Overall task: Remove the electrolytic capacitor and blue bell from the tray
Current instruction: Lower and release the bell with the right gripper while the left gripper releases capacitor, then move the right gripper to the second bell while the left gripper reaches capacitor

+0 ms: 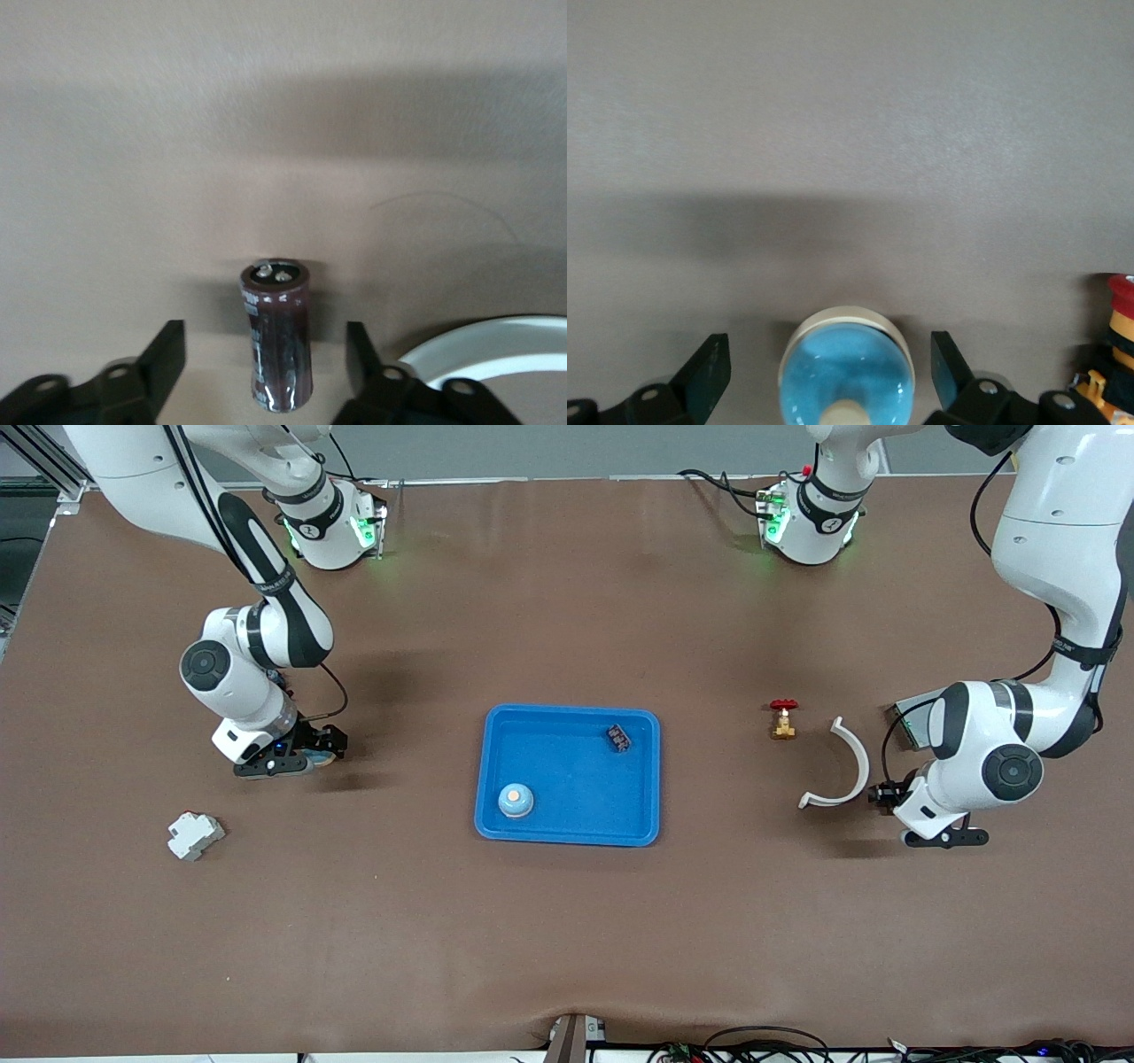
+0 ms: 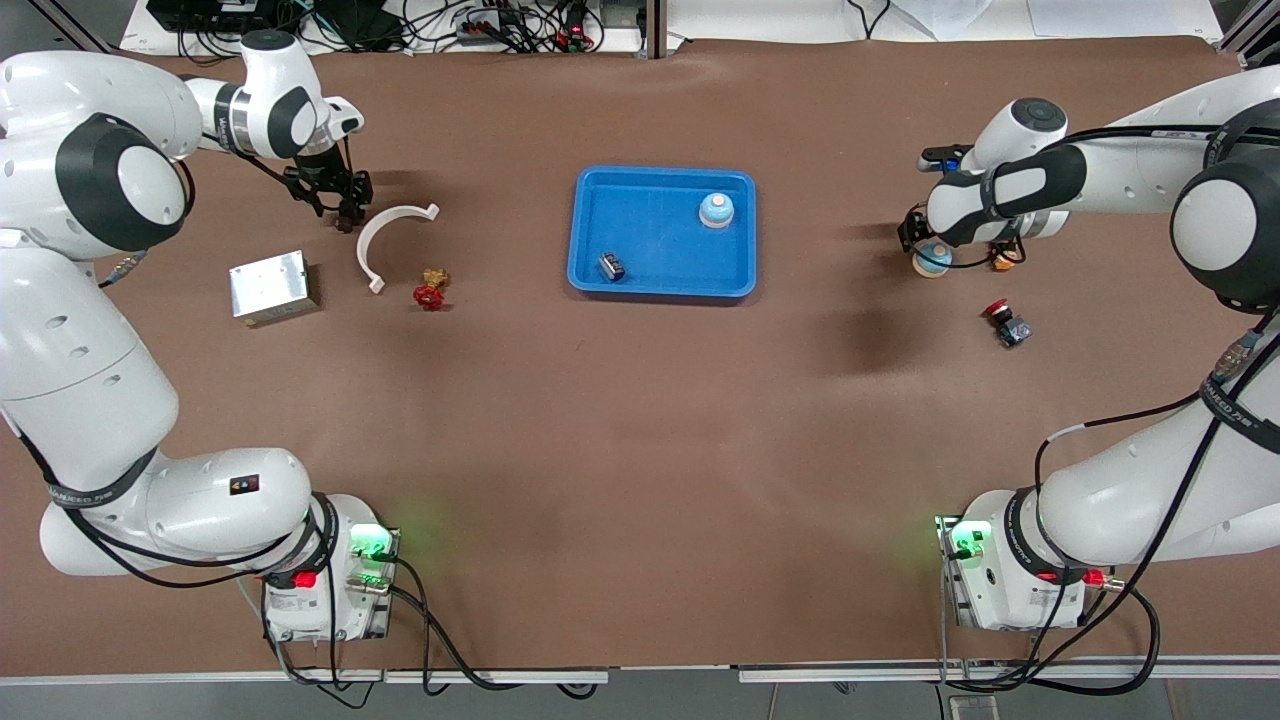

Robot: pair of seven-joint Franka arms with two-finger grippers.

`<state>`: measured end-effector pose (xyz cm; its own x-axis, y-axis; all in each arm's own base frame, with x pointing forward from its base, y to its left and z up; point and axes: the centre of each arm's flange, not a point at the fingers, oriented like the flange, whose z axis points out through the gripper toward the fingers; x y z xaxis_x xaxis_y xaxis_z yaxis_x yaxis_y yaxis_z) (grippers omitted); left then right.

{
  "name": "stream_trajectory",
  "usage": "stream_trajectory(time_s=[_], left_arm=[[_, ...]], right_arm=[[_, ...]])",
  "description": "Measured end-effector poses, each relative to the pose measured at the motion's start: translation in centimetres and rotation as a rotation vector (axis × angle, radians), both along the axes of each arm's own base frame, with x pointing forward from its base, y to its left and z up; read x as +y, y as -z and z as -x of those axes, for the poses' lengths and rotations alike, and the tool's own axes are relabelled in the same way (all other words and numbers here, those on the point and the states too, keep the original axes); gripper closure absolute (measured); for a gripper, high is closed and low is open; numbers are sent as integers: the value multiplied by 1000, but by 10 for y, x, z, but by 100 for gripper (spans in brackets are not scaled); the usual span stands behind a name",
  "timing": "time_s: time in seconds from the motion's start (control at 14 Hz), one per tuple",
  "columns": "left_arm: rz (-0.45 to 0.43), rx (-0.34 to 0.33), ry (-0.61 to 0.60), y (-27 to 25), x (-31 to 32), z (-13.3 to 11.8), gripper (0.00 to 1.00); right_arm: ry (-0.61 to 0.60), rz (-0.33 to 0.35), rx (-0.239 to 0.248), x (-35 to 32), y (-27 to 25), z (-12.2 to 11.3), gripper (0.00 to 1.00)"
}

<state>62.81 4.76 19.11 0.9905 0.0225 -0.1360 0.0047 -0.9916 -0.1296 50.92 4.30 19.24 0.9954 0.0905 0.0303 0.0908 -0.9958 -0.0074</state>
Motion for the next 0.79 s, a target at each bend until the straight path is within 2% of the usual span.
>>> stream_trajectory(time_s=[0.14,0.43,0.79], left_arm=[[-11,-3,-6,-19,2,-6,0],[-18,44,-23,-94,-12,-23,0],[54,55,-89,-186,-61,-41,0]], right_arm=[[19,-6,18,11,-16,-7,0],[83,-22,17,59,-44,-15,0],[179,-26,35,147,-83,-25,0]])
